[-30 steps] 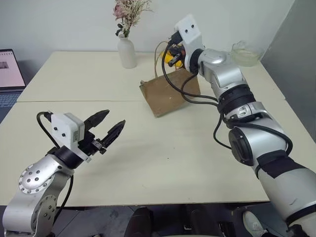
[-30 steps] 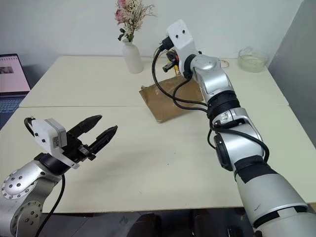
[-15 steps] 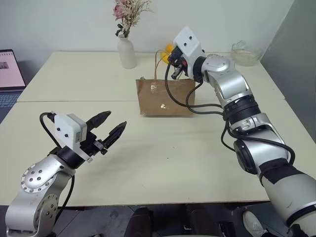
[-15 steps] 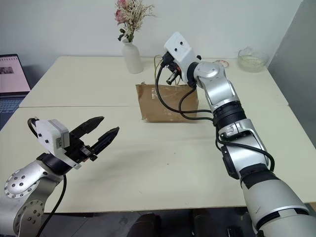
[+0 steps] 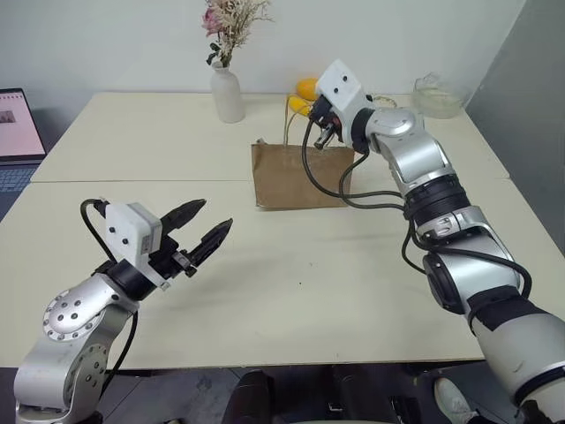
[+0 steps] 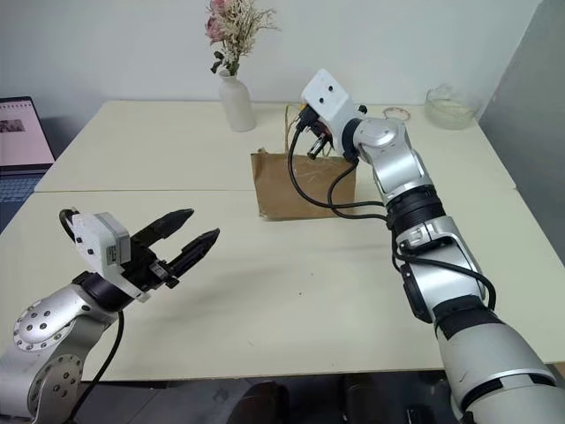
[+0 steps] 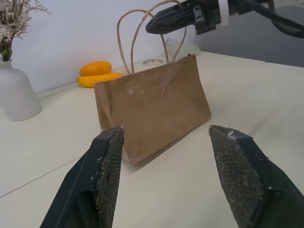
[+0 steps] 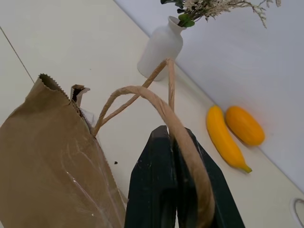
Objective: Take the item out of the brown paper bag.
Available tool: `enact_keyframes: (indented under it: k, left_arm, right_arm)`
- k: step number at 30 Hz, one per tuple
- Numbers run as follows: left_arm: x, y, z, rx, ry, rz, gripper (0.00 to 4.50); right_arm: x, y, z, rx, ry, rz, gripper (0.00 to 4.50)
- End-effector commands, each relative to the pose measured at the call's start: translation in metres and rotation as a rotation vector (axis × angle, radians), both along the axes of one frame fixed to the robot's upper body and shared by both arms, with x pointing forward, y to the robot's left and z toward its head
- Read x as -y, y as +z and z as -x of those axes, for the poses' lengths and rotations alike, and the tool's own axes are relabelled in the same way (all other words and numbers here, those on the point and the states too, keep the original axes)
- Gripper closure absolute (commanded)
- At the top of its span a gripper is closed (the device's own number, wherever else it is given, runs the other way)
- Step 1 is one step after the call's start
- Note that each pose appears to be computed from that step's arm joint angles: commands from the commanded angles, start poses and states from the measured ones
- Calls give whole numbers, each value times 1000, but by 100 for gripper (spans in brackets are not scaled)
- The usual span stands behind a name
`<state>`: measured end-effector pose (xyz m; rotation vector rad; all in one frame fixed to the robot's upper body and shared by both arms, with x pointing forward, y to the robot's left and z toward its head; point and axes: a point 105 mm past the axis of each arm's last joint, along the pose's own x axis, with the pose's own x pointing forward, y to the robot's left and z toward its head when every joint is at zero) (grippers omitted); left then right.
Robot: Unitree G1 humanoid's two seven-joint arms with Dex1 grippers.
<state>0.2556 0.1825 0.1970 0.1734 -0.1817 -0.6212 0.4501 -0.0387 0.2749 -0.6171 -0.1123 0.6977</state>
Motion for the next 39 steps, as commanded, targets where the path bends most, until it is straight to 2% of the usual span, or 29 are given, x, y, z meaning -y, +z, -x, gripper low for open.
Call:
enact_keyframes:
  k: [1, 10, 11, 16, 20, 21, 24, 27, 31, 32, 36, 39]
  left_arm:
    - [5, 11, 6, 43, -20, 5, 152]
    - [7, 15, 3, 50, -16, 13, 152]
    - [6, 15, 2, 48, -16, 11, 152]
    - [3, 17, -13, 17, 15, -5, 152]
    - [10, 24, -27, 11, -24, -3, 152]
    - [14, 24, -33, 12, -49, -27, 152]
    - [19, 30, -59, 39, -77, -121, 213]
    - [12, 39, -83, 65, -62, -145, 306]
    - [15, 58, -127, 101, -60, -178, 431]
    - [16, 61, -137, 103, -60, -185, 446]
    - [33, 59, -184, 93, -44, -315, 446]
    - [42, 58, -201, 67, -24, -364, 446]
  right_arm:
    - [0, 14, 3, 55, 15, -4, 356]
    - [31, 11, 17, 39, 51, 15, 24]
    - [37, 10, 20, 35, 51, 9, 2]
    - [76, 2, 44, -6, 33, -99, 2]
    - [95, -11, 82, -25, 73, -215, 2]
    - [100, -22, 96, -35, 80, -244, 2]
    - [106, -55, 143, -118, 81, -306, 0]
    - [93, -60, 172, -75, 79, -389, 0]
    - [74, -70, 200, -100, 84, -429, 0]
    - [69, -71, 203, -106, 83, -442, 0]
    - [60, -77, 209, -111, 63, -456, 0]
    - [58, -76, 210, -104, 44, -465, 0]
